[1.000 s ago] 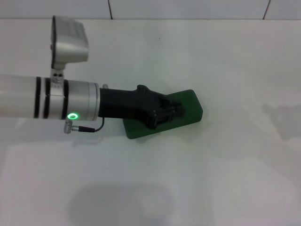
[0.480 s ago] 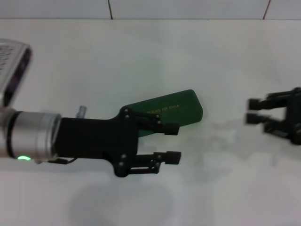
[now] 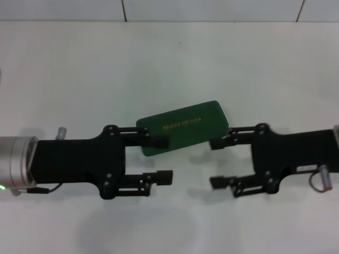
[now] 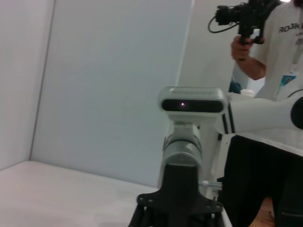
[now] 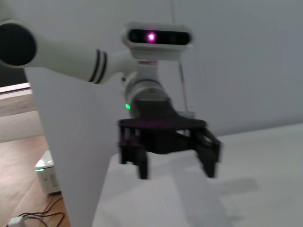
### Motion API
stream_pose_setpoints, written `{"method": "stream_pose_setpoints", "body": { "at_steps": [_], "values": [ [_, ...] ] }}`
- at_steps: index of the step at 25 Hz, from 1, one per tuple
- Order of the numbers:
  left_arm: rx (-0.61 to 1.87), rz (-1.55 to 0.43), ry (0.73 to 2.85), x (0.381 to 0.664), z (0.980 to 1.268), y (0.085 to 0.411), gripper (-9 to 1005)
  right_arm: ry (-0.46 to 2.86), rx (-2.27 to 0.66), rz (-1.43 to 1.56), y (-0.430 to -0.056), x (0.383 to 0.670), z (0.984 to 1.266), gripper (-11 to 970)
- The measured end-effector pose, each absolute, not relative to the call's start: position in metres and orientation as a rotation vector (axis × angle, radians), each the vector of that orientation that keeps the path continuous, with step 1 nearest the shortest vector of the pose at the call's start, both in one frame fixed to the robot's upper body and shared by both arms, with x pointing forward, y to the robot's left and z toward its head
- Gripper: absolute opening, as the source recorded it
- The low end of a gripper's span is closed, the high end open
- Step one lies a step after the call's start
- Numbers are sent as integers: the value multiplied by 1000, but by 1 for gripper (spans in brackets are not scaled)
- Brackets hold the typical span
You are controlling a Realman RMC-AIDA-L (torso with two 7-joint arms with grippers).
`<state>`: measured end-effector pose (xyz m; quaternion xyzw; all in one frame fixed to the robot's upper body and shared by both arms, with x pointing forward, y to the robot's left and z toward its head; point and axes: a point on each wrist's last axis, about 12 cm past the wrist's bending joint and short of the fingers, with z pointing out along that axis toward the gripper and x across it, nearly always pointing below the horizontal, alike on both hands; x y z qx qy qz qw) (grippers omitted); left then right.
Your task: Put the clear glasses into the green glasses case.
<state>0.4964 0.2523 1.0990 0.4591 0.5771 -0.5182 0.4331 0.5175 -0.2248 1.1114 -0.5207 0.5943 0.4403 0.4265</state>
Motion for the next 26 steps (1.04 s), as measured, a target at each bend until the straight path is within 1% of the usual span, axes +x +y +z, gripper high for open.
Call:
{"method": "stream_pose_setpoints", "body": {
  "at_steps": [4, 5, 12, 26],
  "values": [
    [1134, -1279, 1462, 499, 1097, 258, 636, 1424, -1334, 1107, -214, 514, 1110, 747],
    [1139, -1276, 1464, 500, 1098, 258, 667, 1412, -1338, 1114, -212, 513, 1110, 748],
    [1155, -1266, 1480, 503, 1100, 263, 667, 1357, -1337, 1146, -206, 508, 1113, 754],
    [1166, -1318, 1470, 491, 1099, 268, 667, 1324, -1270, 1148, -223, 502, 1119, 756]
  ]
}}
